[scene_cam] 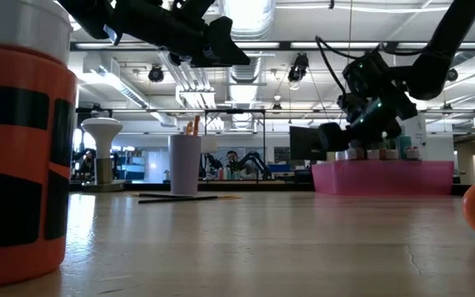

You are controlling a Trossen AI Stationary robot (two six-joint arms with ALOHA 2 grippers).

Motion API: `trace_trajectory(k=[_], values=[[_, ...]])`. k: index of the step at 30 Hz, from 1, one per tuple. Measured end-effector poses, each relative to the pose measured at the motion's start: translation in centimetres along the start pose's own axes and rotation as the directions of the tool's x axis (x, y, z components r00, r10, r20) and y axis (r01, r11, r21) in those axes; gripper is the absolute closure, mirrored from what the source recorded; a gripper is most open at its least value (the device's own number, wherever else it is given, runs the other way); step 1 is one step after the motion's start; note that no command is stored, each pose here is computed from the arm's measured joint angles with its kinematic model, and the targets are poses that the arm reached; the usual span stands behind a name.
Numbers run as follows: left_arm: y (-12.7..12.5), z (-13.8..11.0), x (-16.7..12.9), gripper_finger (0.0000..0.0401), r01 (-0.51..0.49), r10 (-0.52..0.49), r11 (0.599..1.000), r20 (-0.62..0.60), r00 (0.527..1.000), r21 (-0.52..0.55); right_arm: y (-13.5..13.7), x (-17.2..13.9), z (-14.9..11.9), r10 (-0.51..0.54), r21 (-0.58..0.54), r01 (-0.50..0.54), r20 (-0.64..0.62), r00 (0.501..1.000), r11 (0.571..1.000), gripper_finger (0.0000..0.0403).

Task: Pick & Place Paint Supplies
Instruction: Put the small brown paint bottle into the pink bin, then put the small orange paint bottle into the pink bin

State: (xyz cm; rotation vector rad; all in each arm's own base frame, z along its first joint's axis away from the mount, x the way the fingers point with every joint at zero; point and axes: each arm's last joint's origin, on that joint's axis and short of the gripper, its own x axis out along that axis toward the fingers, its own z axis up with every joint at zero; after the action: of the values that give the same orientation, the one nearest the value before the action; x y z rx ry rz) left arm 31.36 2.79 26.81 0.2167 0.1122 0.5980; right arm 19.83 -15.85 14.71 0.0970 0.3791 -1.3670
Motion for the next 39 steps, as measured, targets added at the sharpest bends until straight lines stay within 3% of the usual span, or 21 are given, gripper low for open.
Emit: trace_trajectory(k=[14, 19, 24, 29, 36, 39], values=[[0.0, 0.0, 0.0, 0.0101, 0.0, 0.0, 1.0, 0.0, 1.0, 0.0, -1.8, -5.4, 5.9, 0.088, 0.08, -0.112, 0.253, 0.963, 0.991, 0.0181], [0.0, 0.0, 0.0, 0.0101, 0.0, 0.0, 1.0, -0.001, 1.0, 0.0, -2.5, -8.2, 7.7, 0.155, 0.116, -0.209, 0.355, 0.922, 0.971, 0.0178], [0.0, 0.0, 0.0, 0.0101, 0.0, 0.0, 1.0, -0.001, 1.0, 0.0, -3.0, -10.5, 8.8, 0.287, 0.113, -0.369, 0.437, 0.852, 0.923, 0.0181], [0.0, -0.1, 0.0, 0.0101, 0.0, 0.0, 1.0, -0.002, 1.0, 0.001, -3.0, -11.9, 9.3, 0.47, 0.051, -0.562, 0.489, 0.735, 0.825, 0.0197], [0.0, -0.1, 0.0, 0.0101, 0.0, 0.0, 1.0, -0.002, 1.0, 0.001, -2.1, -12.6, 9.1, 0.748, -0.068, -0.82, 0.458, 0.481, 0.569, 0.0227], [0.0, -0.1, 0.0, 0.0101, 0.0, 0.0, 1.0, -0.002, 1.0, 0.001, -1.5, -12.5, 8.8, 0.814, -0.098, -0.869, 0.415, 0.406, 0.484, 0.024]])
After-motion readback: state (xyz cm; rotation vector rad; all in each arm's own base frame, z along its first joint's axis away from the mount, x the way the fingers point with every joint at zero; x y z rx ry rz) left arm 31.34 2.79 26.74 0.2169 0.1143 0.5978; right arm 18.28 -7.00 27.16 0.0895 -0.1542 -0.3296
